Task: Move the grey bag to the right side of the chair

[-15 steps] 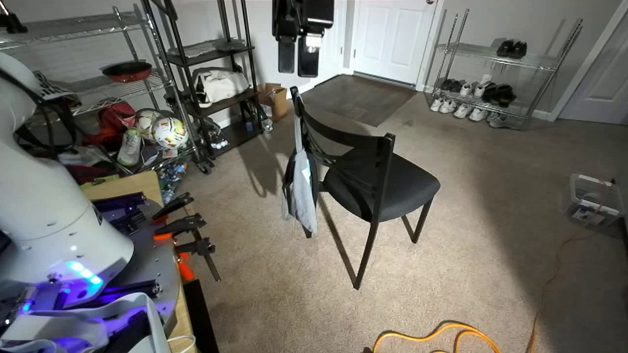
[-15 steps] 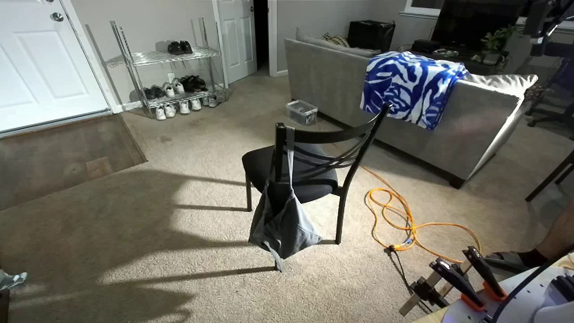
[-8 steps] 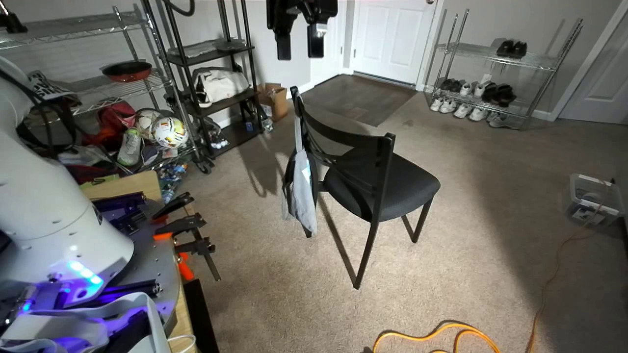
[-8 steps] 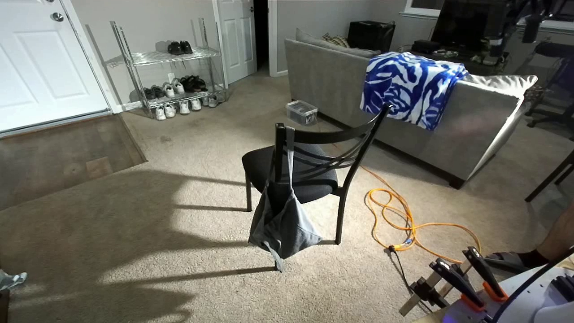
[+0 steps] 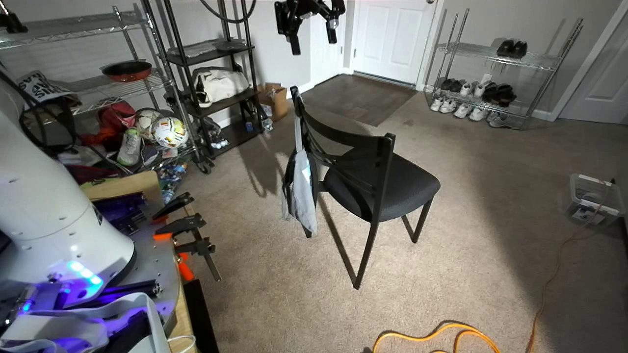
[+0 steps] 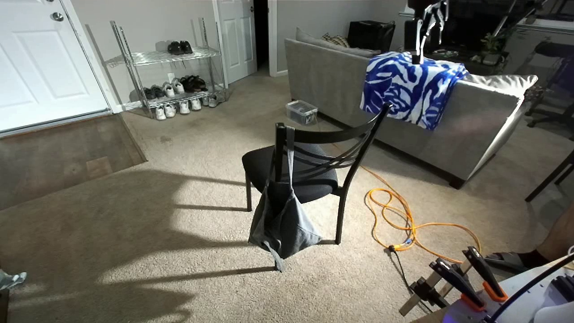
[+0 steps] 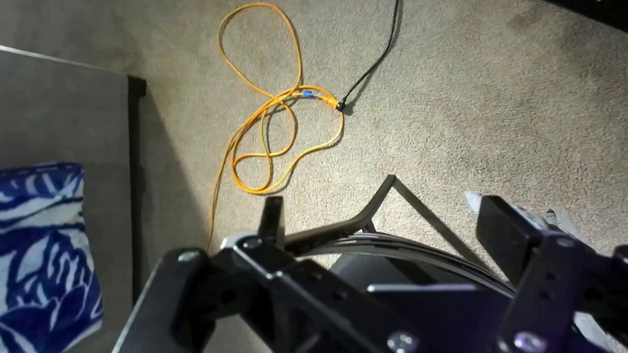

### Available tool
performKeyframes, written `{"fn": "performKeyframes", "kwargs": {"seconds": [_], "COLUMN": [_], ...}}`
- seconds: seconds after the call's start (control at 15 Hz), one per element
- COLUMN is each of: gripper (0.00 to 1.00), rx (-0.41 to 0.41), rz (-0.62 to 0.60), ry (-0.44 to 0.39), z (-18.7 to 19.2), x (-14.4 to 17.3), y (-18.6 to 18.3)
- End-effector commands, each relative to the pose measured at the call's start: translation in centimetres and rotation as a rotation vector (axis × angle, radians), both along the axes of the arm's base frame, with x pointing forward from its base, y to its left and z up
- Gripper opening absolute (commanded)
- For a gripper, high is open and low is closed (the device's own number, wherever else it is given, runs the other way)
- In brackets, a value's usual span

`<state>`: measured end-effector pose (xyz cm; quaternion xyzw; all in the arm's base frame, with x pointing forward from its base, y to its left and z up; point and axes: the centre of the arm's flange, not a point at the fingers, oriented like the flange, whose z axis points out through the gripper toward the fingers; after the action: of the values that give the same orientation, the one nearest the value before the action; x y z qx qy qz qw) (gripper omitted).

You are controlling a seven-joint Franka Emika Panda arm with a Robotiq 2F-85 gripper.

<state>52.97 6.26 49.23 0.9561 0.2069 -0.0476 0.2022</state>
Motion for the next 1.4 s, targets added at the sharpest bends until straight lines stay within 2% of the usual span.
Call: {"fn": "performKeyframes", "kwargs": {"seconds": [0.0,0.13,0.33,0.67,0.73,0.87,1.33], "gripper": [1.0,1.0,1.0,1.0,1.0,1.0,1.0], "rx": [-0.061,-0.07,-0.061,-0.029,-0.039,-0.044,-0.046], "rz": [0.192,0.294,0.445,0.685,0.589,0.637,0.646], "ry": [-0.006,-0.004,0.003,-0.071,-0.055,-0.066,-0.064], "z": [-0.1,-0.3,0.1,2.5,1.7,2.5,2.5], "x": [3.6,4.5,3.6,2.9,4.3,4.2,4.1], "y": [2.3,3.5,4.8,5.9,6.6,6.8,6.8]}}
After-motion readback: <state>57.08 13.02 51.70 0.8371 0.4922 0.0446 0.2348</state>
